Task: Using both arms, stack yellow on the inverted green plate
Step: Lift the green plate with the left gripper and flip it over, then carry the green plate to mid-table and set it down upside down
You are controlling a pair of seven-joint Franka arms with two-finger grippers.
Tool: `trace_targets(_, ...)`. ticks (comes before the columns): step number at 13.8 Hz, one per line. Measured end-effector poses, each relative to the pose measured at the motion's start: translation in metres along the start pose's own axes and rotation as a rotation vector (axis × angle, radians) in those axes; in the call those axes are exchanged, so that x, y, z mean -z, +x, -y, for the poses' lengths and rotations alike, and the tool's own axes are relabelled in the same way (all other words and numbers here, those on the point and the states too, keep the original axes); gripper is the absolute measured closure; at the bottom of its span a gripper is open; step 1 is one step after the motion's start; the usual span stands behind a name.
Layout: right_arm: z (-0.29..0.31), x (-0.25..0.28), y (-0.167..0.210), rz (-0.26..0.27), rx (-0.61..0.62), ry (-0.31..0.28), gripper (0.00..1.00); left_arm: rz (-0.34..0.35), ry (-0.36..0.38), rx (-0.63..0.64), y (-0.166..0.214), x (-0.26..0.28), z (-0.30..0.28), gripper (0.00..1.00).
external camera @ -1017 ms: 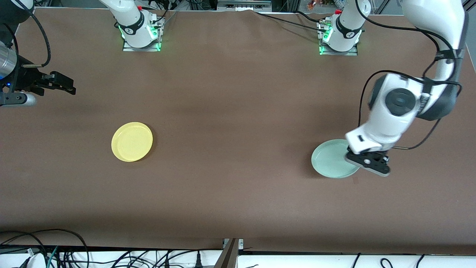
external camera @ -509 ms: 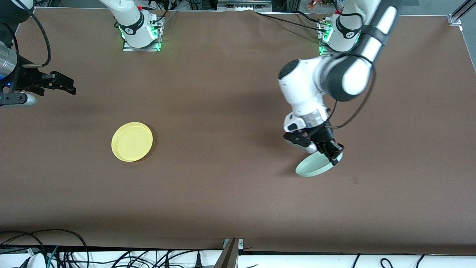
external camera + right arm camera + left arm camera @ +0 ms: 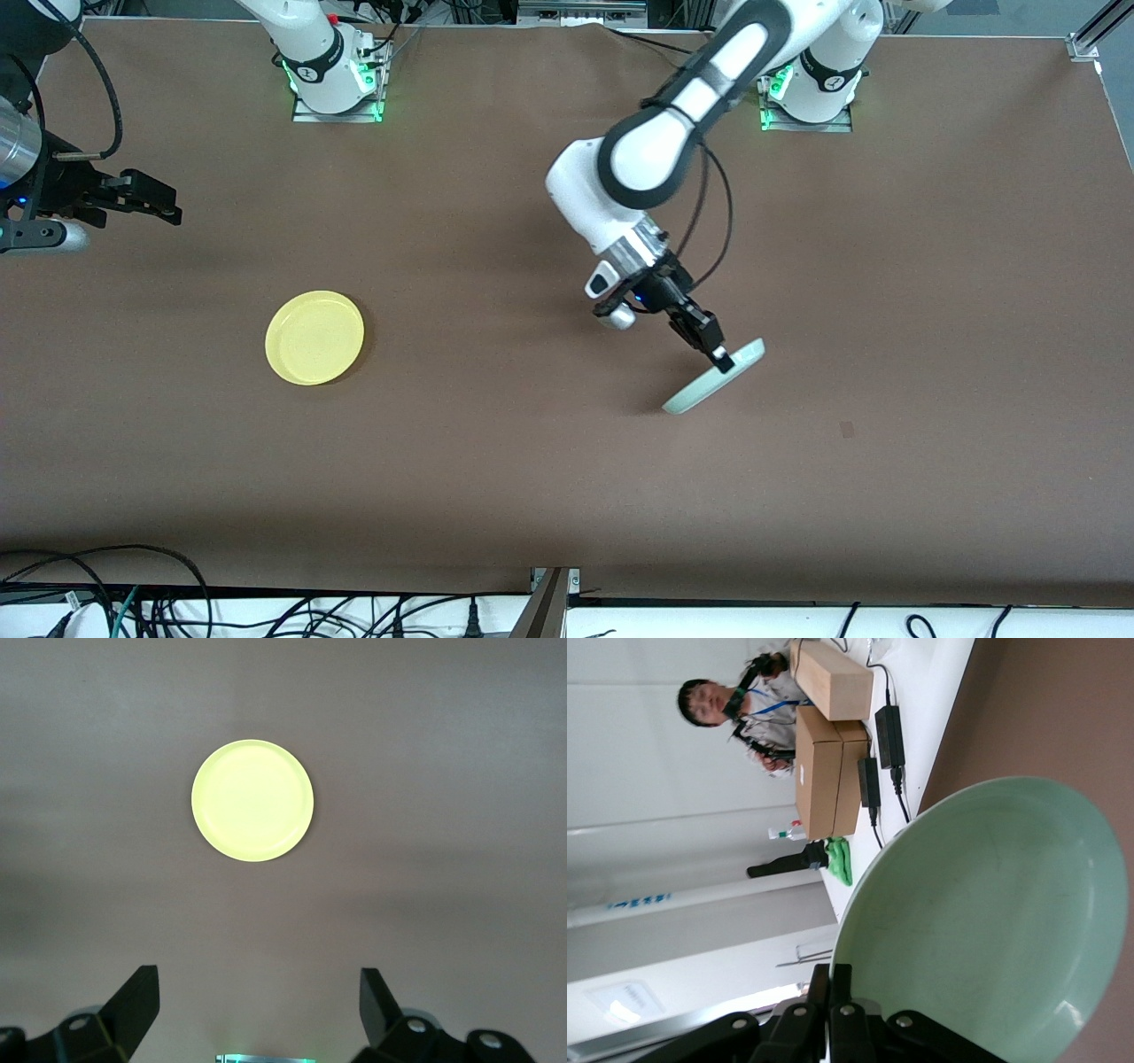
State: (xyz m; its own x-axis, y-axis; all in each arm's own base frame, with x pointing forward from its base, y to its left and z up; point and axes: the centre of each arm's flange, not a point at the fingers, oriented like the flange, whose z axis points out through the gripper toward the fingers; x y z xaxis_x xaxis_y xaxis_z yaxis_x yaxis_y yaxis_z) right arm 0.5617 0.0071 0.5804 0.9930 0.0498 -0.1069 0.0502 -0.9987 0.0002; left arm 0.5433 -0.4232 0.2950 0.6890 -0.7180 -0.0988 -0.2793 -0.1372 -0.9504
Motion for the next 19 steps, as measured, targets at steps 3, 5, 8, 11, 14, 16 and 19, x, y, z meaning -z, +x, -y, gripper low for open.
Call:
trace_targets(3, 0.000, 0.000, 0.000, 0.000, 0.000, 0.000, 0.00, 0.037, 0.108, 0.043, -0.004, 0.028, -0.070, 0.98)
trace_targets(5, 0.000, 0.000, 0.000, 0.000, 0.000, 0.000, 0.00, 0.038, 0.180, 0.079, -0.006, 0.034, -0.099, 0.98)
trace_targets(8, 0.000, 0.000, 0.000, 0.003, 0.000, 0.000, 0.00, 0.047, 0.205, 0.109, -0.007, 0.037, -0.118, 0.98)
trace_targets(11, 0.000, -0.001, -0.001, 0.007, 0.000, 0.000, 0.00, 0.056, 0.231, 0.130, -0.006, 0.044, -0.135, 0.98)
trace_targets(14, 0.000, -0.001, -0.001, 0.008, 0.000, 0.000, 0.00, 0.062, 0.270, 0.153, -0.009, 0.056, -0.156, 0.98)
trace_targets(16, 0.000, -0.001, -0.001, 0.008, 0.000, 0.000, 0.00, 0.056, 0.283, 0.169, -0.009, 0.064, -0.164, 0.98)
trace_targets(19, 0.000, -0.001, -0.002, 0.014, 0.000, 0.001, 0.00, 0.056, 0.292, 0.190, -0.011, 0.069, -0.171, 0.98)
